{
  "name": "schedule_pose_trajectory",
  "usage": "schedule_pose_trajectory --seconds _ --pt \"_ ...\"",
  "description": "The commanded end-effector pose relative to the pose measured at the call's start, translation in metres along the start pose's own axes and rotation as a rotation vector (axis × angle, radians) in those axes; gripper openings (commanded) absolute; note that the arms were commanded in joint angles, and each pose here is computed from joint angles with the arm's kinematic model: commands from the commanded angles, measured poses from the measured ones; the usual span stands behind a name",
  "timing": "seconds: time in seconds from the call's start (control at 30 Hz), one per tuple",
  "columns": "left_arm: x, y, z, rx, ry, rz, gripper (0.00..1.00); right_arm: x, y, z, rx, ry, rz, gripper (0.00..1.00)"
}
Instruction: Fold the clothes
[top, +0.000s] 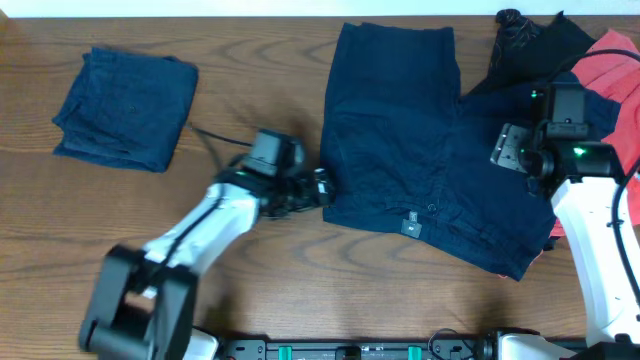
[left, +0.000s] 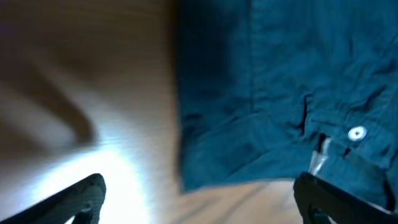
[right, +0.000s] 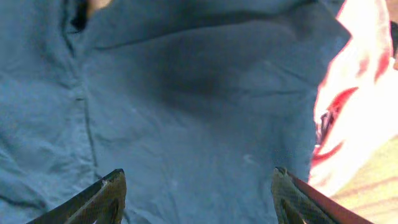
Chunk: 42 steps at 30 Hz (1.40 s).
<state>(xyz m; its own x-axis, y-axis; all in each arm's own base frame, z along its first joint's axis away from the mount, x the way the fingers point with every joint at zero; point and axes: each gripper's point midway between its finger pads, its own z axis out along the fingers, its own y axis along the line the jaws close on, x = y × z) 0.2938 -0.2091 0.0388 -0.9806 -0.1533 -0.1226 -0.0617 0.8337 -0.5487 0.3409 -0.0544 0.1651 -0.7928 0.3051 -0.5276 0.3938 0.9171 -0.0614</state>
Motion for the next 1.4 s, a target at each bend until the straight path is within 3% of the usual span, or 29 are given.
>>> schedule_pose_trajectory --seconds 0.0,0.03,0.07,0.1,0.17,0.27,0.37,0.5,0.6,0.63,0.67,0.7,0.8,0.97,1.17,1.37 --pt "0.01 -0.016 0.025 0.025 0.039 -0.044 0.93 -0.002 -0.008 0.0 0.017 0.001 0.033 0.73" --pt "0.012 -0.019 0.031 0.032 0.043 -0.039 0.88 -0.002 -0.008 0.0 0.017 0.002 0.033 0.73" --pt "0.014 -0.022 0.038 0.036 0.048 -0.034 0.73 -0.002 -0.008 0.0 0.017 0.001 0.033 0.73" --pt "0.017 -0.023 0.042 0.037 0.055 -0.025 0.54 -0.001 -0.008 0.0 0.017 0.002 0.033 0.73" --pt "0.022 -0.023 0.047 0.031 0.07 -0.017 0.06 0.0 -0.008 0.0 0.018 0.006 0.032 0.73" --pt "0.02 -0.014 0.039 0.007 0.076 -0.028 0.06 0.001 -0.009 0.0 0.021 0.011 0.031 0.73" --pt "-0.004 0.014 0.003 -0.074 0.017 0.001 0.06 0.001 -0.009 0.0 0.021 0.013 0.027 0.73" --pt "-0.079 0.064 -0.094 -0.281 -0.239 0.008 0.06 0.002 -0.007 0.0 0.01 0.015 0.027 0.7" --pt "-0.129 0.077 -0.17 -0.29 -0.441 -0.049 0.06 0.003 -0.001 0.0 -0.024 0.025 0.011 0.67" --pt "-0.14 0.079 -0.191 -0.274 -0.493 -0.07 0.17 0.004 0.003 0.0 -0.049 0.031 -0.01 0.66" --pt "-0.145 0.079 -0.203 -0.251 -0.521 -0.08 0.45 0.005 0.006 0.0 -0.066 0.036 -0.023 0.65" --pt "-0.148 0.077 -0.211 -0.219 -0.531 -0.086 0.57 0.006 0.009 0.0 -0.084 0.041 -0.037 0.6" --pt "-0.135 0.065 -0.207 -0.107 -0.466 -0.099 0.77 0.011 0.024 0.0 -0.168 0.062 -0.11 0.47" --pt "-0.089 0.046 -0.164 -0.046 -0.237 -0.142 0.77 0.022 0.033 0.012 -0.209 0.124 -0.166 0.32" --pt "-0.036 0.017 -0.107 -0.07 0.01 -0.092 0.75 0.047 0.034 0.035 -0.197 0.255 -0.174 0.33" --pt "0.025 0.006 -0.045 -0.155 0.233 -0.21 0.77 0.054 0.034 0.041 -0.188 0.293 -0.169 0.38"
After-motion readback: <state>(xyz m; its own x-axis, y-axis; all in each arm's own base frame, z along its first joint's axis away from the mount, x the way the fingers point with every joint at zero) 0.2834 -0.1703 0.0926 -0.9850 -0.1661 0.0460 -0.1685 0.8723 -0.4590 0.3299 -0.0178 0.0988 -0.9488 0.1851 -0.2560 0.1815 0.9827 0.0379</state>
